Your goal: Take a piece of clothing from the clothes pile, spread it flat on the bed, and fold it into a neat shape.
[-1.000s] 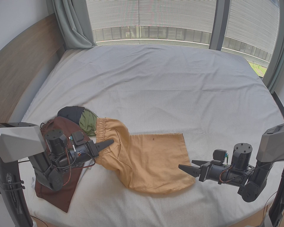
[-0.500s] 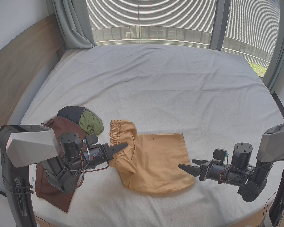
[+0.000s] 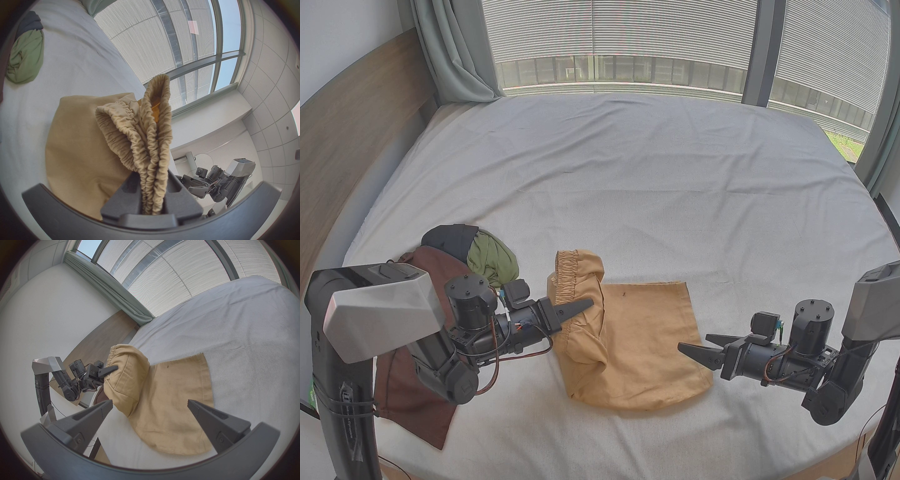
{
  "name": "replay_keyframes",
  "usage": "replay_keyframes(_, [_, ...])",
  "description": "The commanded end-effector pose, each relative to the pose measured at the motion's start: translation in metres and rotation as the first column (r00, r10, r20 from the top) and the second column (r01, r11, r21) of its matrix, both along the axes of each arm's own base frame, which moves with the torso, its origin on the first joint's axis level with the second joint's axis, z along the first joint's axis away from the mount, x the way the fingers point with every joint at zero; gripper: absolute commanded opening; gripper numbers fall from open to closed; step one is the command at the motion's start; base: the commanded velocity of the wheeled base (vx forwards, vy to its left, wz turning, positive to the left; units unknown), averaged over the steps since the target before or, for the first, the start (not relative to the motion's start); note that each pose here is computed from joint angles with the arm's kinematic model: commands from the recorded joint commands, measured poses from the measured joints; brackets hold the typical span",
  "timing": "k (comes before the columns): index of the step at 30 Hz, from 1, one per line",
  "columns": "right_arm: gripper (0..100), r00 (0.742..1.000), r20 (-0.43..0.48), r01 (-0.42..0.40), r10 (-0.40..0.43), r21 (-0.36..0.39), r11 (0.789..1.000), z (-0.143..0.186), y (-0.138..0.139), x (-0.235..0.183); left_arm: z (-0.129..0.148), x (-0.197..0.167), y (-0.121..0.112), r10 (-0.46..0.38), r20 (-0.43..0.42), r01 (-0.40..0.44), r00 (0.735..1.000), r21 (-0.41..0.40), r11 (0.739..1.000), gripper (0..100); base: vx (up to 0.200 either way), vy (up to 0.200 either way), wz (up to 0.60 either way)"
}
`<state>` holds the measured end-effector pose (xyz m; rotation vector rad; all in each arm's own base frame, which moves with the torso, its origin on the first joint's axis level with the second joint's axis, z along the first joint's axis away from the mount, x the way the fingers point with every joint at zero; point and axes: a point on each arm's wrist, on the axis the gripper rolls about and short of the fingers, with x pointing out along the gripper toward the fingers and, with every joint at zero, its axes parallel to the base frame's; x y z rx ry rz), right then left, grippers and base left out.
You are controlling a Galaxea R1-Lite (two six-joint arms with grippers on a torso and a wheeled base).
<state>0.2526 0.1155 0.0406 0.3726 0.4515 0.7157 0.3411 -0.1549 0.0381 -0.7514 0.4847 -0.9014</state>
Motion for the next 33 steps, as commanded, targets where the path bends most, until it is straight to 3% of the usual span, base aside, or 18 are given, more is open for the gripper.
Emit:
replay_keyframes(1, [100, 1.0, 0.016, 0.007, -0.007, 0.009, 1.0, 0.003, 0.0, 0.004, -0.003, 0.005, -0.012, -0.024, -0.009, 0.024, 1.0, -0.01, 1.0, 0, 0.0, 0.0, 0.0])
replay_keyframes(14, [100, 0.999, 0.035, 0.022, -0.023, 0.018, 1.0, 0.006, -0.003, 0.01, -0.018, 0.007, -0.035, -0.068, -0.032, 0.068, 0.997, -0.002, 0.998, 0, 0.0, 0.0, 0.0])
replay_keyframes(23, [100, 0.999, 0.04, 0.03, -0.031, 0.023, 0.999, 0.007, -0.004, 0.012, -0.031, 0.005, -0.054, -0.103, -0.133, 0.097, 0.986, -0.054, 0.994, 0, 0.0, 0.0, 0.0])
replay_keyframes(33, [100, 0.998, 0.045, 0.034, -0.035, 0.024, 0.999, 0.007, -0.005, 0.014, -0.041, 0.005, -0.071, -0.132, -0.162, 0.122, 0.978, -0.072, 0.99, 0, 0.0, 0.0, 0.0])
